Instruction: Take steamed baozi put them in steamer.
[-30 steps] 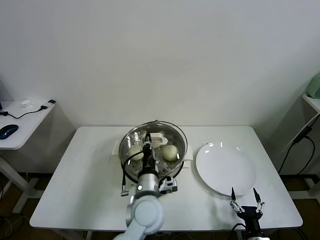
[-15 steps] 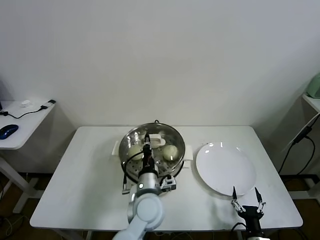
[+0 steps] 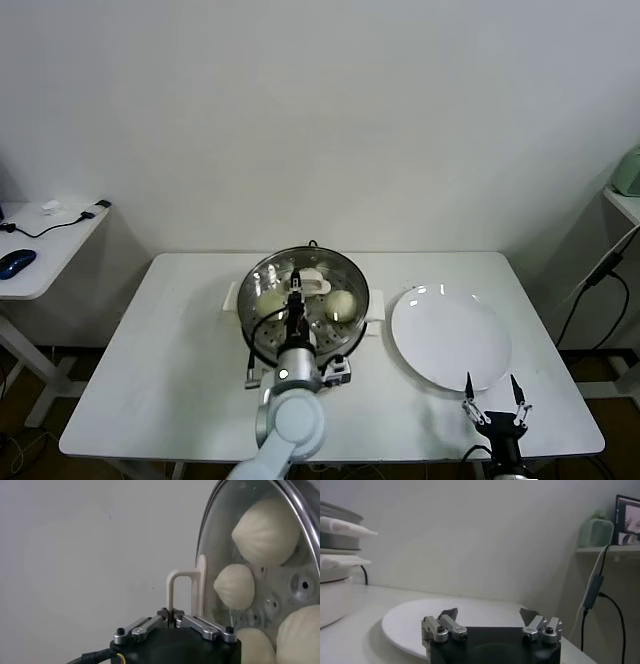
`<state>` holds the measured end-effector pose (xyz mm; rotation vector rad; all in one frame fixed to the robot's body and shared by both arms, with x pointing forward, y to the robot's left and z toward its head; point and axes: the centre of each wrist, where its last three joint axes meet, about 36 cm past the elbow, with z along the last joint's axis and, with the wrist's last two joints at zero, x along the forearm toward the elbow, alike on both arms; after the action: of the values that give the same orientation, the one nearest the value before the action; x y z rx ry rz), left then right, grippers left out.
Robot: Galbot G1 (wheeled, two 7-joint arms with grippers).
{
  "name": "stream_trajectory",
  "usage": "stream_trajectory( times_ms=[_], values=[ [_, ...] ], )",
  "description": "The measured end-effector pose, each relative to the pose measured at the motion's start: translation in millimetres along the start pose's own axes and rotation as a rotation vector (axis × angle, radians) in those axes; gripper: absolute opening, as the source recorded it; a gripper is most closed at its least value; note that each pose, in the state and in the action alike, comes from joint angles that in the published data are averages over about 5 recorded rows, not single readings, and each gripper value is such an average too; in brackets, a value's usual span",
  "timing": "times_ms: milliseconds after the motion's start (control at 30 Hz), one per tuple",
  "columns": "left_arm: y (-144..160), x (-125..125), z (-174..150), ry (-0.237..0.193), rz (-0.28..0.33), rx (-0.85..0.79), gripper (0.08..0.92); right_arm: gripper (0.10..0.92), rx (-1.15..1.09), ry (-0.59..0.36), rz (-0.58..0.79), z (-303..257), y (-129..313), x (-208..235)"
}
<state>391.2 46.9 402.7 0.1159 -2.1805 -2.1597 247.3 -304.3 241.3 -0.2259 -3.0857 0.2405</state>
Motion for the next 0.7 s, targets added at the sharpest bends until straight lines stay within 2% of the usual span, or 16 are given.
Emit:
stream_trajectory(
  times_ms=[200, 700],
  values=[
    [2, 0, 2, -0.006, 0.009, 0.006, 0.186, 0.823, 0.005, -0.004, -0.013, -1, 2, 0],
    [34, 21, 25, -0.056, 0.051, 0.13, 0.636, 0.823, -0.004, 0.017, -0.035, -6, 5, -4]
  ],
)
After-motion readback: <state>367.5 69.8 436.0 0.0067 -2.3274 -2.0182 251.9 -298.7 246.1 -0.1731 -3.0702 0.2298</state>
